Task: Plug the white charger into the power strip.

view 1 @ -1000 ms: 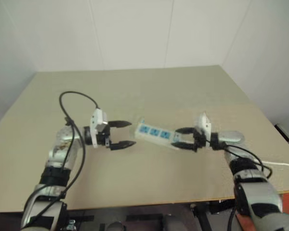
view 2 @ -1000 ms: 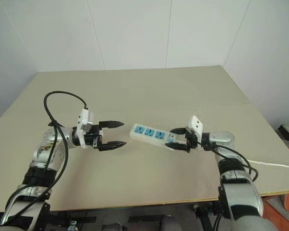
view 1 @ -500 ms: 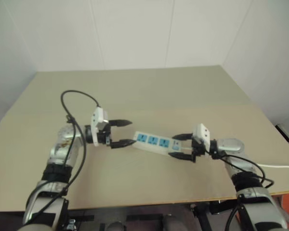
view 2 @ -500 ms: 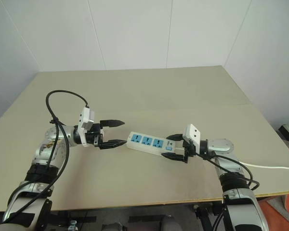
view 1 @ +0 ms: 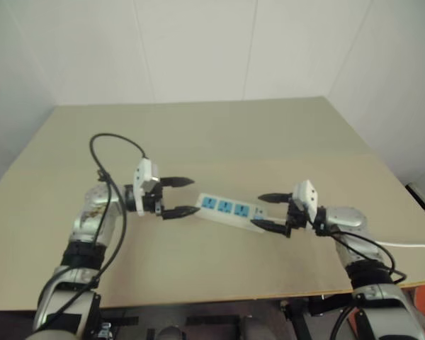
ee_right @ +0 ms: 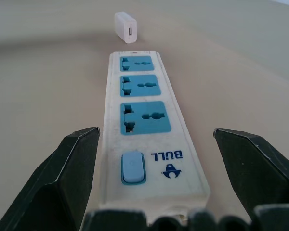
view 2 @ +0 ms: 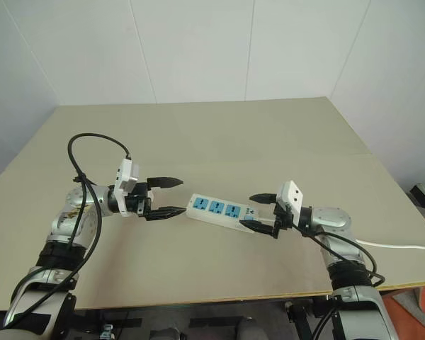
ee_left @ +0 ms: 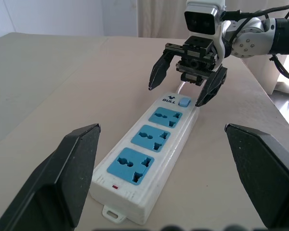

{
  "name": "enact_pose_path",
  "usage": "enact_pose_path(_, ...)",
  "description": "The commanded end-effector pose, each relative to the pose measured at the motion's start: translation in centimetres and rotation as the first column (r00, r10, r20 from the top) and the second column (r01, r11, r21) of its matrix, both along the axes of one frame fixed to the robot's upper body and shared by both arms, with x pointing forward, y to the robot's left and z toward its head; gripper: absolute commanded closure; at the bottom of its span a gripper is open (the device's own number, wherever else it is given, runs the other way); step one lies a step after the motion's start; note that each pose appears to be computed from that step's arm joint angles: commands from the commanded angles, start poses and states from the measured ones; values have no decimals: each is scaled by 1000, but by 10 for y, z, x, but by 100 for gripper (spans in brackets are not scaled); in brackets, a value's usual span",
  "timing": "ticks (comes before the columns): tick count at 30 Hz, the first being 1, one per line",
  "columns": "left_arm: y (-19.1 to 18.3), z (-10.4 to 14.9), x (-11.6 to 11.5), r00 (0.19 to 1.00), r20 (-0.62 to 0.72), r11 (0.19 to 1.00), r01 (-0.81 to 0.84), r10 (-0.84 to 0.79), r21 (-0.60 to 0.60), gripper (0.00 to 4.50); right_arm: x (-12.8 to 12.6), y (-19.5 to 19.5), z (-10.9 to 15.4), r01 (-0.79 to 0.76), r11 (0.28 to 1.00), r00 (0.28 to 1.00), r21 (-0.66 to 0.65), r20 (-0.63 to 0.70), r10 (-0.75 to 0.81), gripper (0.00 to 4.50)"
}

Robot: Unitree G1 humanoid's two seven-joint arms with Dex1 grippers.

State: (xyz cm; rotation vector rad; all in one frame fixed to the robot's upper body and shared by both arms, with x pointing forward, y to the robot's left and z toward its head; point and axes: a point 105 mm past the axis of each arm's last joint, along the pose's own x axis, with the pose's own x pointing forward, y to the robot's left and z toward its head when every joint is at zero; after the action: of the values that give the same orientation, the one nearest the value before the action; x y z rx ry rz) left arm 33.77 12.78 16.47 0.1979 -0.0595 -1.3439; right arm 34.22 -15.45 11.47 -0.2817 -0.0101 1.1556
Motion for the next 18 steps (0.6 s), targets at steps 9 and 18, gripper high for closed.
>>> enact_pose_path(9, 4, 9, 2, 999, 47, 1000, -10, 10, 15, 0, 3, -1, -10, 0, 1000, 1000, 1, -8, 0, 8)
enact_pose_path(18, 4, 9, 0, 999, 47, 1000, -18, 18, 9, 0, 7, 5, -15, 6, 1000, 1000, 19, -24, -6, 8)
